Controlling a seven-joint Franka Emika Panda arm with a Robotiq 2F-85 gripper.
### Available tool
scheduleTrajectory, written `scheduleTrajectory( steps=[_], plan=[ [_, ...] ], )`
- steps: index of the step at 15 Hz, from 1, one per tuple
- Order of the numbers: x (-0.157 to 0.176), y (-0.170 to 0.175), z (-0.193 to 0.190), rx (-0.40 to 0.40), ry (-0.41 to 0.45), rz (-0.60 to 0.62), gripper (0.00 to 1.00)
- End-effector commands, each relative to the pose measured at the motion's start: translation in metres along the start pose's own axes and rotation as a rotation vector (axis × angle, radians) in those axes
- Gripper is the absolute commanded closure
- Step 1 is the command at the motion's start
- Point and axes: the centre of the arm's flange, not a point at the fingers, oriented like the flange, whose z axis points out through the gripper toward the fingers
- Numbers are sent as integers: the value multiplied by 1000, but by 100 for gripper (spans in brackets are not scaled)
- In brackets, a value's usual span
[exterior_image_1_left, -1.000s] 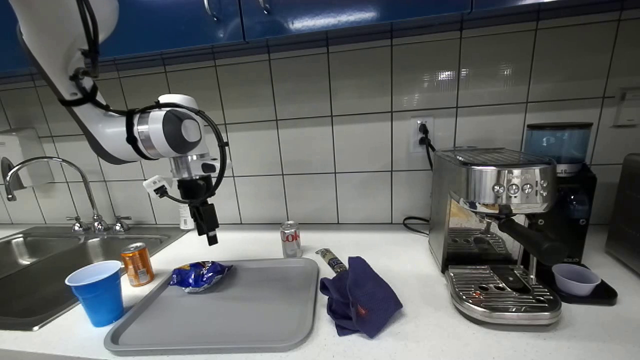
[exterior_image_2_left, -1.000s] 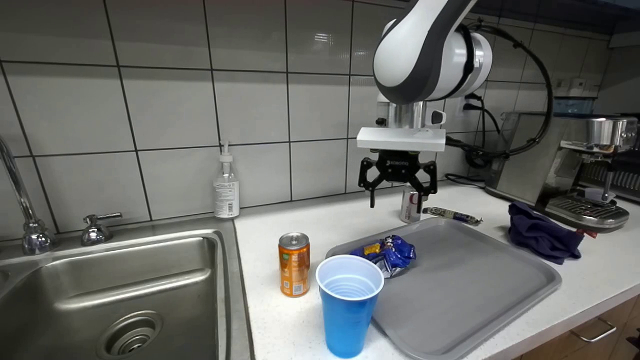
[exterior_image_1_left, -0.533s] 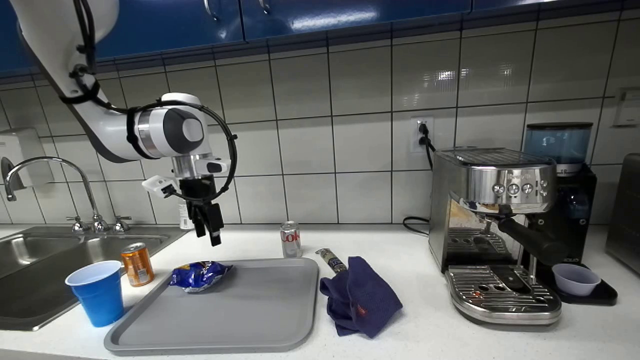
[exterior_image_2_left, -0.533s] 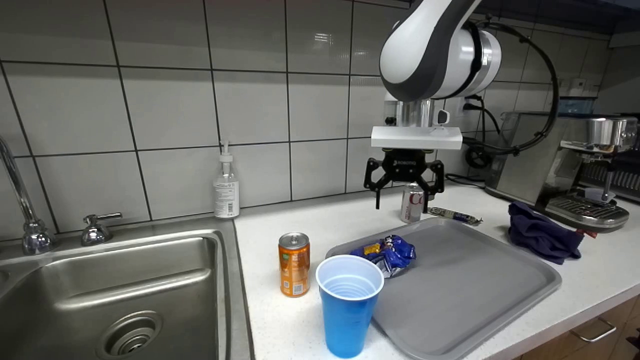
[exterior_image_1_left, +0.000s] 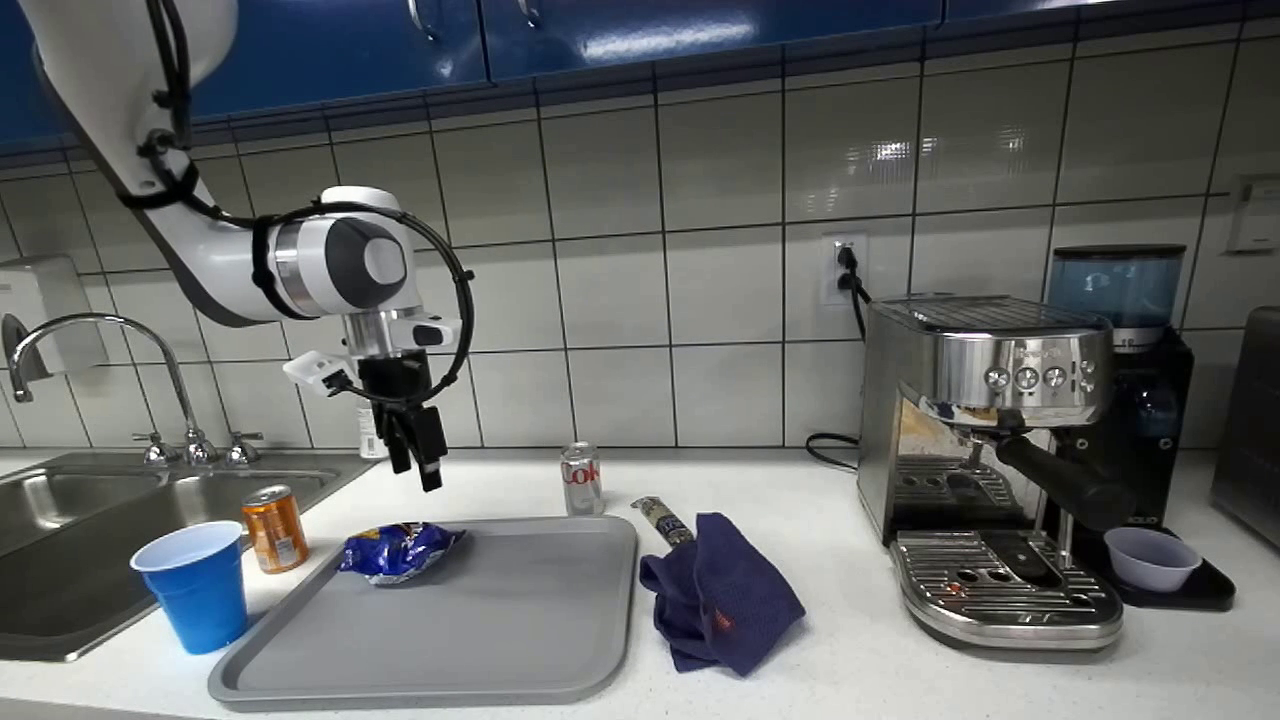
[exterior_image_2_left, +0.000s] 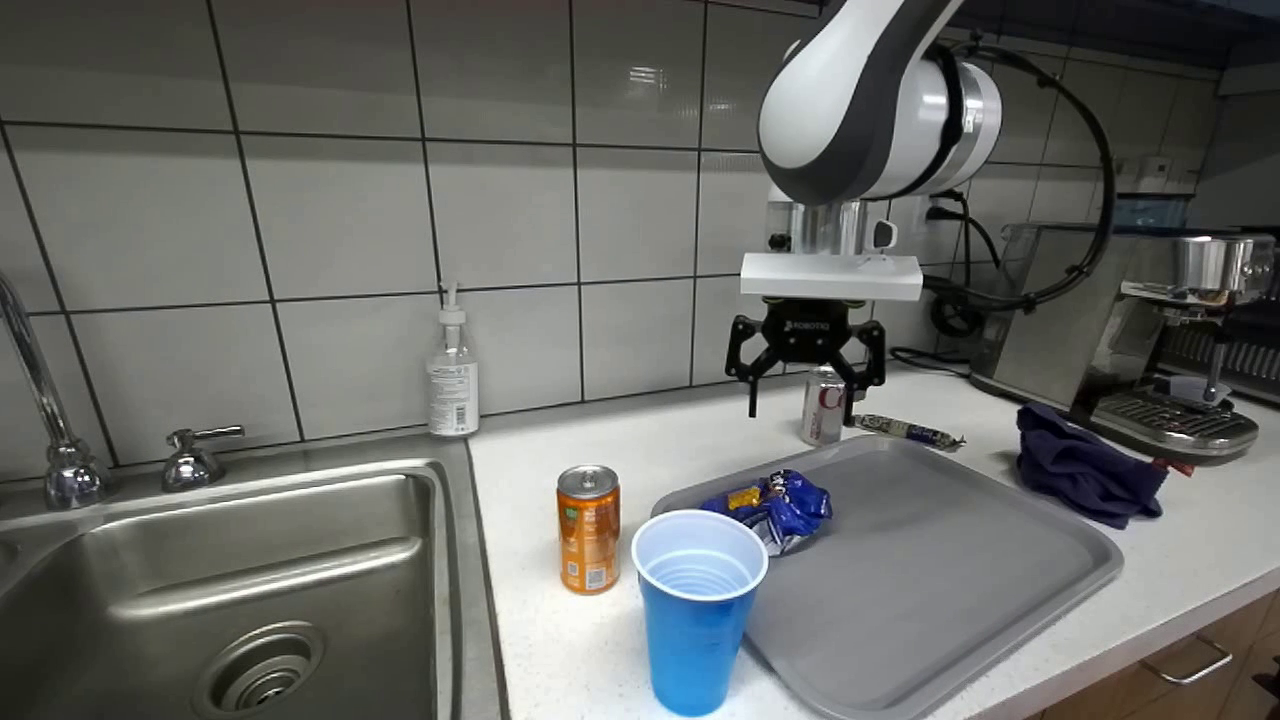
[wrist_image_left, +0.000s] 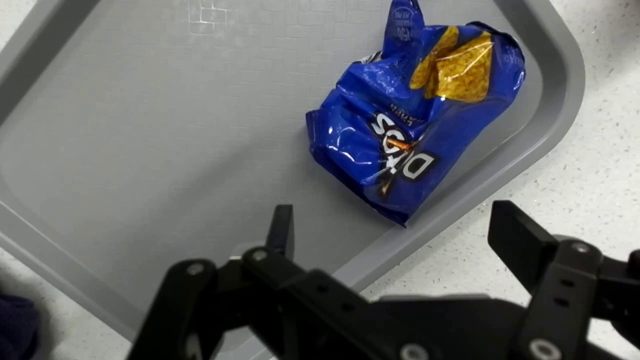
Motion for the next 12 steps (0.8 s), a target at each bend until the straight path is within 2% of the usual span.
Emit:
scheduleTrajectory(
  steps=[1, 5, 12],
  plan=[
    [-8, 8, -11, 38, 50, -57, 0],
    [-17, 18, -21, 79, 82, -150, 0],
    [-44, 30, -38, 135, 111, -236, 0]
  ],
)
